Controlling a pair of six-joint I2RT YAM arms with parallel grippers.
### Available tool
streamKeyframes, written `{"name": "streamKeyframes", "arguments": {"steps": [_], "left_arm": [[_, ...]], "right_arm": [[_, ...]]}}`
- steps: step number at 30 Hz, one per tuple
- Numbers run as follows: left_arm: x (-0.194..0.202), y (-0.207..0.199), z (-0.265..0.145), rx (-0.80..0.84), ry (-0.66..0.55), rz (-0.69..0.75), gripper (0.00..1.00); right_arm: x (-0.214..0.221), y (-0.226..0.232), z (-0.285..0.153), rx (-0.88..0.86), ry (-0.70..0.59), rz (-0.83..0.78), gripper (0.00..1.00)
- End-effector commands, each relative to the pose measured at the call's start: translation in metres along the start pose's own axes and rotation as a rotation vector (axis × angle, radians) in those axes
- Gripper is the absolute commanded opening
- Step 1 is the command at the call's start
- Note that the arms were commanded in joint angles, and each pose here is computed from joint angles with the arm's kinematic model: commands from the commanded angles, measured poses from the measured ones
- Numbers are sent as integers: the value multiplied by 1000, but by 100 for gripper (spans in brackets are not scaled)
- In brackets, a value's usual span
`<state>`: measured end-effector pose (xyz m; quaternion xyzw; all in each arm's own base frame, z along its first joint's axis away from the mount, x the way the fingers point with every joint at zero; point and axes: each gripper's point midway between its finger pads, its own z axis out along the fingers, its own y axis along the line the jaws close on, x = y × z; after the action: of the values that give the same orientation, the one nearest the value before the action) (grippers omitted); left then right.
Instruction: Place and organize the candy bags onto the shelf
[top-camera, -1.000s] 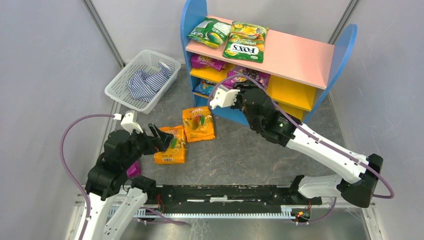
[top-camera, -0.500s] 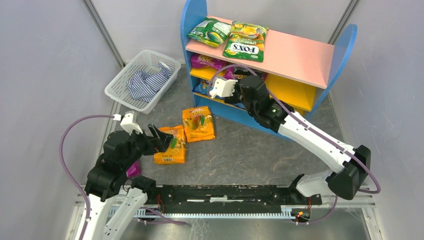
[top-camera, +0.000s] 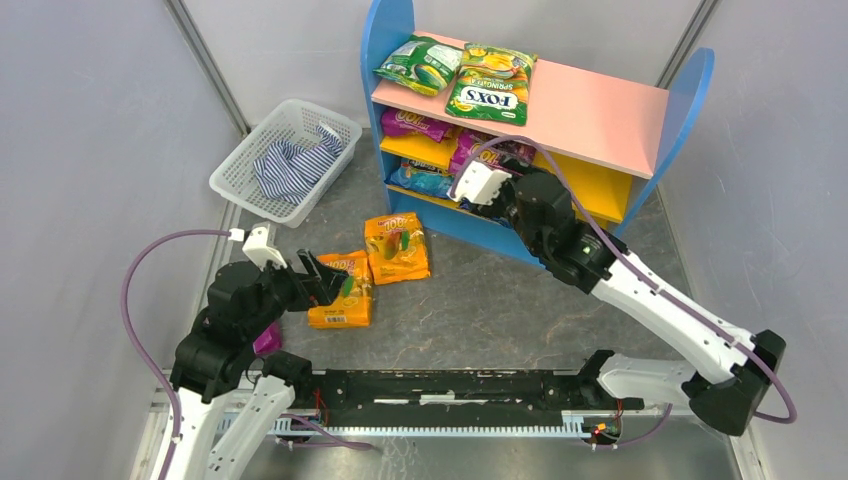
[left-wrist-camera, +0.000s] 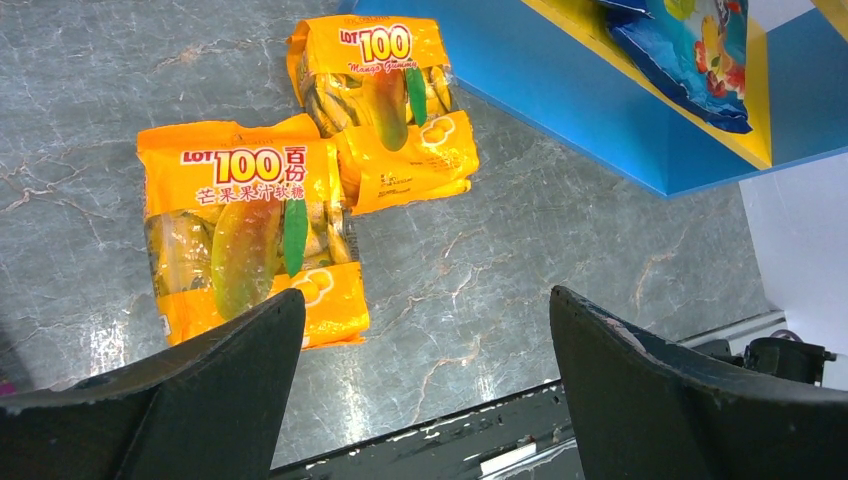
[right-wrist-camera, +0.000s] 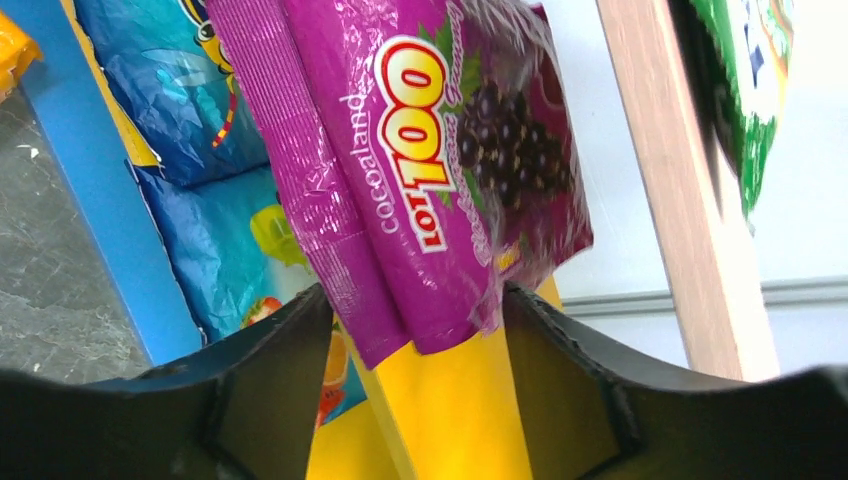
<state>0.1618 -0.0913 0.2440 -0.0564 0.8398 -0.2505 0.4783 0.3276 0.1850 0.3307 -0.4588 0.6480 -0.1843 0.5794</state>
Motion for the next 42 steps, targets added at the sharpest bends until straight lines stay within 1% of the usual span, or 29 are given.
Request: {"name": "streamKeyframes", "arguments": {"steps": [1,3,5,8,14,17,18,21,23,25,27,33,36,39,42], "left_arm": [[-7,-4,1,26,-27,49,97],[-6,-4,3,23,-20,50,97],[-5,-3,3,24,-15,50,97],[-6,-3,3,20,-20,47,97],[-5,-2,4,13,-11,44,97],[-5,-1,5,8,-11,42,97],[-5,-1,5,8,-9,42,98],[-4,0,7,2,0,40,98],[-2,0,9,2,11,40,100],[-1,0,10,-2,20,39,100],[-1,1,12,-6,26,38,100],[3,4,18,-24,57,35,100],[4,6,21,-37,67,32,100],[5,11,22,-69,73,20,100],[4,16,24,-98,72,8,100]], "right_arm": [[2,-17,-9,128,-39,89,63],[5,-17,-5,138,-26,87,57],[7,-19,-1,153,-29,87,55],[1,-22,3,157,-67,108,50],[4,-35,18,225,-56,139,46],[4,-36,21,224,-66,156,46],[3,-34,21,212,-73,159,47],[7,-28,19,183,-50,191,61],[8,-20,12,125,-44,240,69],[8,-13,0,86,-63,300,77],[6,-4,-13,47,-87,331,84],[-5,21,-46,-65,-148,369,92],[-15,59,-52,-199,-206,355,96],[-23,124,-51,-344,-253,302,98],[-35,179,-49,-434,-282,234,98]]}}
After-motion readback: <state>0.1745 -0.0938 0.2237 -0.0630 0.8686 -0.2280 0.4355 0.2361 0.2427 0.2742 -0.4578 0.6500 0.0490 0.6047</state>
